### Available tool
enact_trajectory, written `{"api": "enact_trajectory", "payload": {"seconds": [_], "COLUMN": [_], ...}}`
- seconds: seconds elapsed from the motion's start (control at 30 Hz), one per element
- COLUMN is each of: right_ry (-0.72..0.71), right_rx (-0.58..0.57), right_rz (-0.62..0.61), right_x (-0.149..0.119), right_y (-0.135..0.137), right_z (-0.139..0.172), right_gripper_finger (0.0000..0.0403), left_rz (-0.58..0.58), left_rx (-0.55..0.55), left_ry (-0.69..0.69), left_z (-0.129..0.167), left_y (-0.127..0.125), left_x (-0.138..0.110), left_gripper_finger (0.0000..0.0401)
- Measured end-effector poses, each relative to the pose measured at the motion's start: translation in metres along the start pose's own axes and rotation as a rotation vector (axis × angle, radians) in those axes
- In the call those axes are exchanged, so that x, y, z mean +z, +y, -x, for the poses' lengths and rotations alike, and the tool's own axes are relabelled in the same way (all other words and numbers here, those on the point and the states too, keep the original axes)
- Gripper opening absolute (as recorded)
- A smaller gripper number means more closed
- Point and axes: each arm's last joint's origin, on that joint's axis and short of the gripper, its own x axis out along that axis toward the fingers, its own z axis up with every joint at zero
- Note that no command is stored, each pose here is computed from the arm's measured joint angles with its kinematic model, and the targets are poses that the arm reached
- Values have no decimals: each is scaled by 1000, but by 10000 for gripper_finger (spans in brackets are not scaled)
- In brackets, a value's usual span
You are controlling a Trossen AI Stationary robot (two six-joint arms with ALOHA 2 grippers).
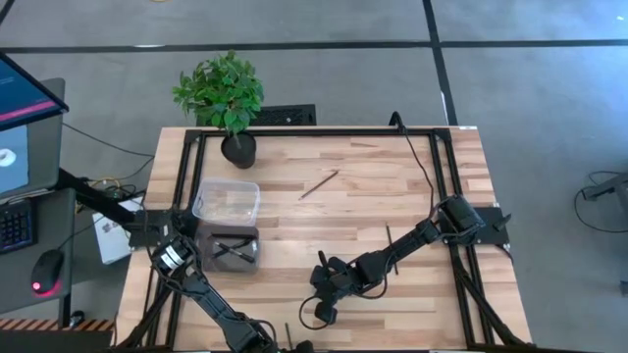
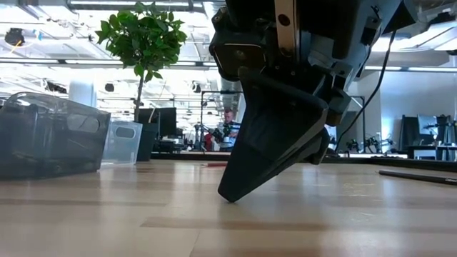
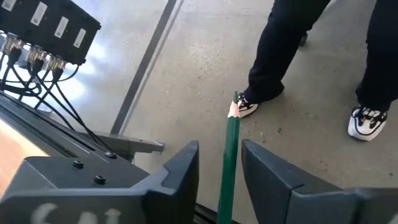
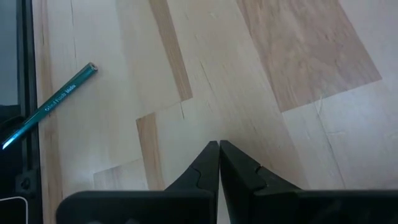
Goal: Sort pens & pencils
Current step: Put the green pencil into the transparent bin
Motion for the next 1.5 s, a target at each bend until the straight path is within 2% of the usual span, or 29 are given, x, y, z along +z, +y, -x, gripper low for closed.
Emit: {"api": "enact_trajectory", "payload": {"seconds": [0.53, 0.63, 0.83, 1.0, 1.2, 1.4, 1.5], "right_ry": [-2, -2, -2, -2, -2, -2, -3], "right_rx": [3, 3, 3, 3, 3, 3, 3], "right_rz": [0, 0, 0, 0, 0, 0, 0], "right_x": [0, 0, 0, 0, 0, 0, 0], "right_y": [0, 0, 0, 0, 0, 0, 0], "right_z": [0, 0, 0, 0, 0, 0, 0], "right_gripper_finger": [37, 37, 37, 37, 37, 37, 37], "left_rz": [-2, -2, 10, 23, 34, 4, 26], "left_rx": [-28, -23, -13, -13, -26, 29, 39], "left_ry": [16, 15, 14, 13, 54, 120, 134], "left_z": [-2, -2, -2, -2, 5, 21, 32], "left_y": [-2, -2, -1, -2, -4, -7, -7], "left_x": [-4, -4, -4, -3, 9, 35, 50], "left_gripper_finger": [95, 79, 13, 15, 9, 9, 7]}}
